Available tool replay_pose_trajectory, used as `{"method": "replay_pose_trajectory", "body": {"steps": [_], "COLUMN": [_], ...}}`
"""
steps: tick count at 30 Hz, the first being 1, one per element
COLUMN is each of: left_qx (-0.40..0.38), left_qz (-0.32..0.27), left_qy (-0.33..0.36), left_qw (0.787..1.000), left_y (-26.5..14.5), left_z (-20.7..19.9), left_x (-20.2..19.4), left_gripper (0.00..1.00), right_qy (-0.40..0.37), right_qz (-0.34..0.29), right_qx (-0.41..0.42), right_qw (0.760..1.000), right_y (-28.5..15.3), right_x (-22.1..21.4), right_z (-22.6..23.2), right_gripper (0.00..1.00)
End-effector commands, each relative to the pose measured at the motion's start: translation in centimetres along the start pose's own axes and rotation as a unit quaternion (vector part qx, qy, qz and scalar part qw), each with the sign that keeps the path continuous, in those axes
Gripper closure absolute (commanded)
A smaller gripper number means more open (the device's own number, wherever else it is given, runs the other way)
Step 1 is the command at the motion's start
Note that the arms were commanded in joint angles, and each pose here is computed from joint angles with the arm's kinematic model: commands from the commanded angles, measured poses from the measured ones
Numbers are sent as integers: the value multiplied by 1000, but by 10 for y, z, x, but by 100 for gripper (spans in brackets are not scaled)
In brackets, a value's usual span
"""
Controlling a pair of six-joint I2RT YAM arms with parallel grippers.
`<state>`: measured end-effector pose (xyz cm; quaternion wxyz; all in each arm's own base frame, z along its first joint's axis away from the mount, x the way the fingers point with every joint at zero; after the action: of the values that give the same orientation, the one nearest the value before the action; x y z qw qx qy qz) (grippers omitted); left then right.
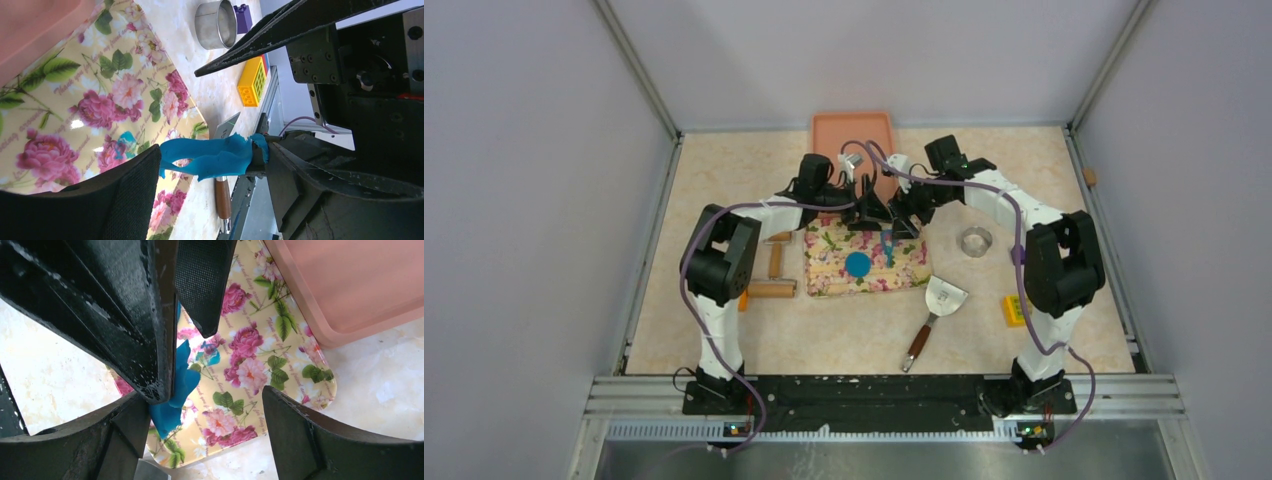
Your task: Roll out the dumpling wrappers from the dough
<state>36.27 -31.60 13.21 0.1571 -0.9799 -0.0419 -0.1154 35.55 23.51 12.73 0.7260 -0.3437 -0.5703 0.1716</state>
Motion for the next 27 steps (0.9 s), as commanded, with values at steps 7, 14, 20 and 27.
{"method": "replay_pose_trajectory", "body": {"steps": [7,14,20,27], "left_qx": [16,40,58,33], "left_qz": [3,8,11,0], "left_qy": [25,26,36,74], "left_qw": [1000,999,998,997], "left_y": [9,9,10,-3], "left_z": [7,21,33,9], "left_x": [3,-1,-2,16], "left_gripper": [23,23,23,23], "right_qy": [-25,-28,-31,14], "right_qz": [-57,-68,-75,-99], "right_qx": [-27,-38,-40,-36], "right_qw": [998,997,996,994], "right_y": [-24,-34,-45,-69], "right_x": [38,47,54,58], "right_z": [-6,-9,-4,2], "right_gripper": [20,20,20,21]}}
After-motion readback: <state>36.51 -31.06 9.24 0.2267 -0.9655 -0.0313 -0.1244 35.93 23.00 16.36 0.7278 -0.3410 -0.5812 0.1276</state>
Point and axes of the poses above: each gripper's point midway between its finger pads, its own y axis out along the fingers, its own z axis along the line the jaws close on, x = y × z, the point moved 2 cm from there along -y, back along the fingers, and after that the axes turned 6 degrees about -y, right-handed, at the moved point
